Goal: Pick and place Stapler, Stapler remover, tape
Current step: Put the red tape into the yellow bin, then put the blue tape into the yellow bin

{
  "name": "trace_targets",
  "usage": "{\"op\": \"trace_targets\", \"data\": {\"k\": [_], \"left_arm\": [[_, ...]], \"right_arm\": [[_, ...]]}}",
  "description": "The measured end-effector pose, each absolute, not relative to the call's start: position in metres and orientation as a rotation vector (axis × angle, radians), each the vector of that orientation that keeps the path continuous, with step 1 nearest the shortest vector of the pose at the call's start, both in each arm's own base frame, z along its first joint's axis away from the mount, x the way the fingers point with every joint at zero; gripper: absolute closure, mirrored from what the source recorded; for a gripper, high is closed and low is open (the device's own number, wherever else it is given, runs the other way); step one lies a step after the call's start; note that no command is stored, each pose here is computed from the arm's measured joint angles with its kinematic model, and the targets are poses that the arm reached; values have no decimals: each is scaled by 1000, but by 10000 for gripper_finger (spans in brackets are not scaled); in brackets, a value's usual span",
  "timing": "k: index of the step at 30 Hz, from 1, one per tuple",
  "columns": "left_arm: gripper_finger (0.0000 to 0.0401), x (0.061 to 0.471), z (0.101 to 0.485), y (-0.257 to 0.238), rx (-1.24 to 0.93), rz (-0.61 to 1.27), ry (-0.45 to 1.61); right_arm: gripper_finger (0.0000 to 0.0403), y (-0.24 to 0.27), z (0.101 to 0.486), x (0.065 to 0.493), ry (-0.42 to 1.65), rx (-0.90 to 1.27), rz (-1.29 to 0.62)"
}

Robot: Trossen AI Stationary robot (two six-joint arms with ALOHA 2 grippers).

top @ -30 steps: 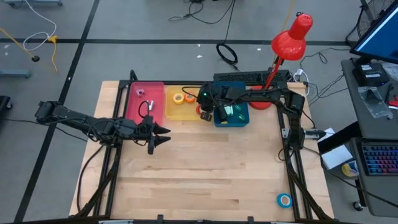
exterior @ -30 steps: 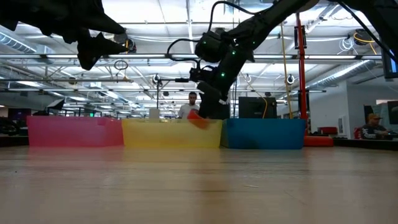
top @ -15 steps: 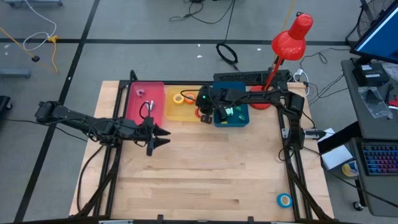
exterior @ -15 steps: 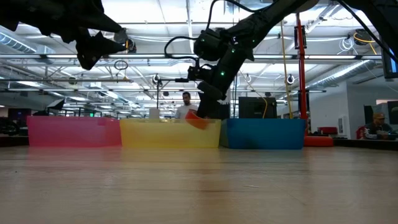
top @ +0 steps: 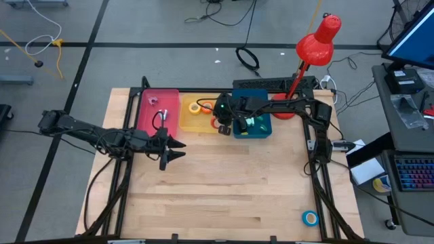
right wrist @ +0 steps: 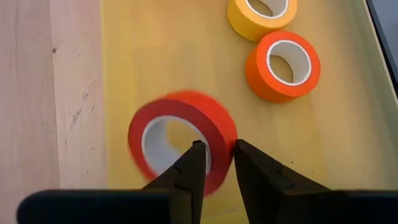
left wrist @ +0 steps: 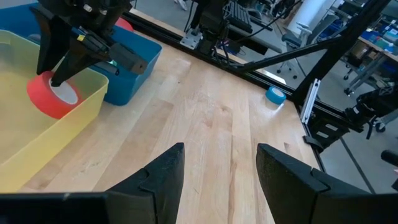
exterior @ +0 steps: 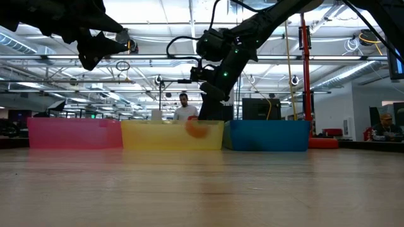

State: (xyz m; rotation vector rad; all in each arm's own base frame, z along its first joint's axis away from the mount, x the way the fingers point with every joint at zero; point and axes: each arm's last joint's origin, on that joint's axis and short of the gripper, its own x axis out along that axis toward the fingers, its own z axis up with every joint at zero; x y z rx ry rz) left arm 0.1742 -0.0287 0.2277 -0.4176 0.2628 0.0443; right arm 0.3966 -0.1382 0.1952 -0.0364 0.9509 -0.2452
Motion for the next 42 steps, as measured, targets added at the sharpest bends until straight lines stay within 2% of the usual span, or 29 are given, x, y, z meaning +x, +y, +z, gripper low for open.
{"op": "trace_targets", "data": {"k": [17,22,27,32,38,42], "left_arm": [[203,174,228,-29,-418,44,262],[203,174,228,-29,-417,45,263],[203,174,226,-29,-413,49,283],[203,173,225,-29,-397,31,298],[203,173,225,-30,-354,-9,305],[203,173,225,-30,-349,-19,307]], "right_arm": [[323,-141,203,403,884,-173,-316],[323,-128,228,395,856,-184,-301],[323,-85,275,366,895,-150,-247],[323,-25,314,312,1041,-5,-187],[323,40,332,244,1325,289,-174],[323,83,333,214,1426,378,-54]]}}
